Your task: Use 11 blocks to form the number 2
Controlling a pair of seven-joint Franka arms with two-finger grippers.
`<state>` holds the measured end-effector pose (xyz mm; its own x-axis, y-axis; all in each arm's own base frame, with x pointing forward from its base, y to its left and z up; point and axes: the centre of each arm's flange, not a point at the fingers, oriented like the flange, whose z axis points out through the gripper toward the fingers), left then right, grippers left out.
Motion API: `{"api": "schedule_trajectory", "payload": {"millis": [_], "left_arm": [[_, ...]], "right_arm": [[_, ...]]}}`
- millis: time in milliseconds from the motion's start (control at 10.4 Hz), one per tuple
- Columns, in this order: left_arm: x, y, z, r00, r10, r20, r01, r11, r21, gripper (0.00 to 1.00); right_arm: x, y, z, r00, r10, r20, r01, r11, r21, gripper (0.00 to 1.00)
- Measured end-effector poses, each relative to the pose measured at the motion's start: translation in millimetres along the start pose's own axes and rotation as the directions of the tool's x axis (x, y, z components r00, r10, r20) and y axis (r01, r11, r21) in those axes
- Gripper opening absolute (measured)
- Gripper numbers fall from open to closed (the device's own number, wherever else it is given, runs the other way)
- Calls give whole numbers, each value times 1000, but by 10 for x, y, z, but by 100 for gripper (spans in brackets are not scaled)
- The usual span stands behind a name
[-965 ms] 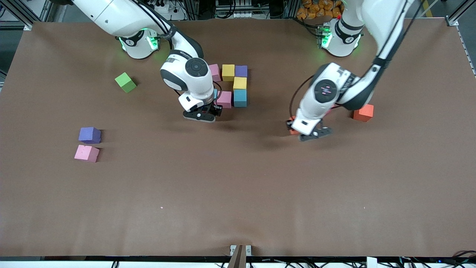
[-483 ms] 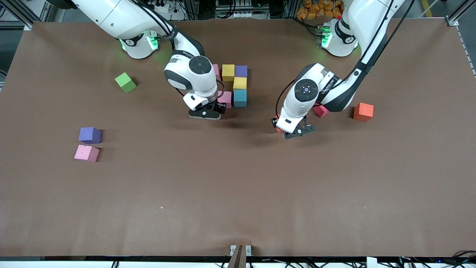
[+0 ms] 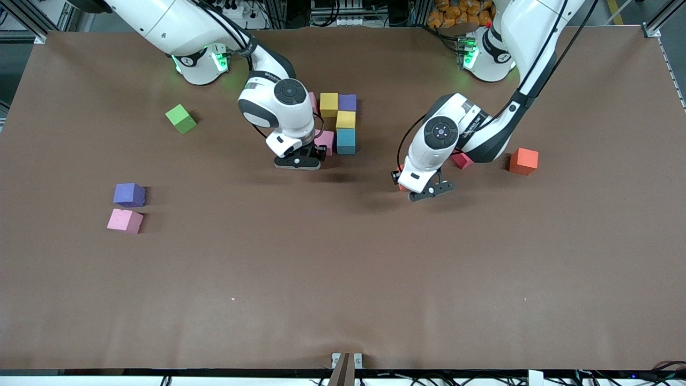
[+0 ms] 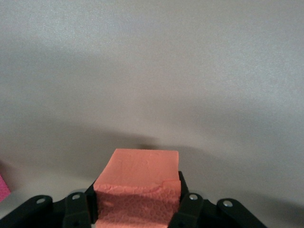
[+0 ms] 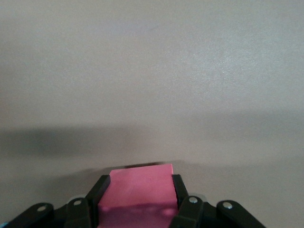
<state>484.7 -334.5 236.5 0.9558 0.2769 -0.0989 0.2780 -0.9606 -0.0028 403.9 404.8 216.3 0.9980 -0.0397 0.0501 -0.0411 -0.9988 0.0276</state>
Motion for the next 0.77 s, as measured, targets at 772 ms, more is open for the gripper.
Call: {"api": "schedule_trajectory", "payload": {"millis": [772], "left_arm": [[-1, 2, 3, 1000, -1, 1, 1, 1000, 0, 58]], "right_arm": [[-83, 61, 141, 999, -45, 13, 45, 999, -22, 58]]}}
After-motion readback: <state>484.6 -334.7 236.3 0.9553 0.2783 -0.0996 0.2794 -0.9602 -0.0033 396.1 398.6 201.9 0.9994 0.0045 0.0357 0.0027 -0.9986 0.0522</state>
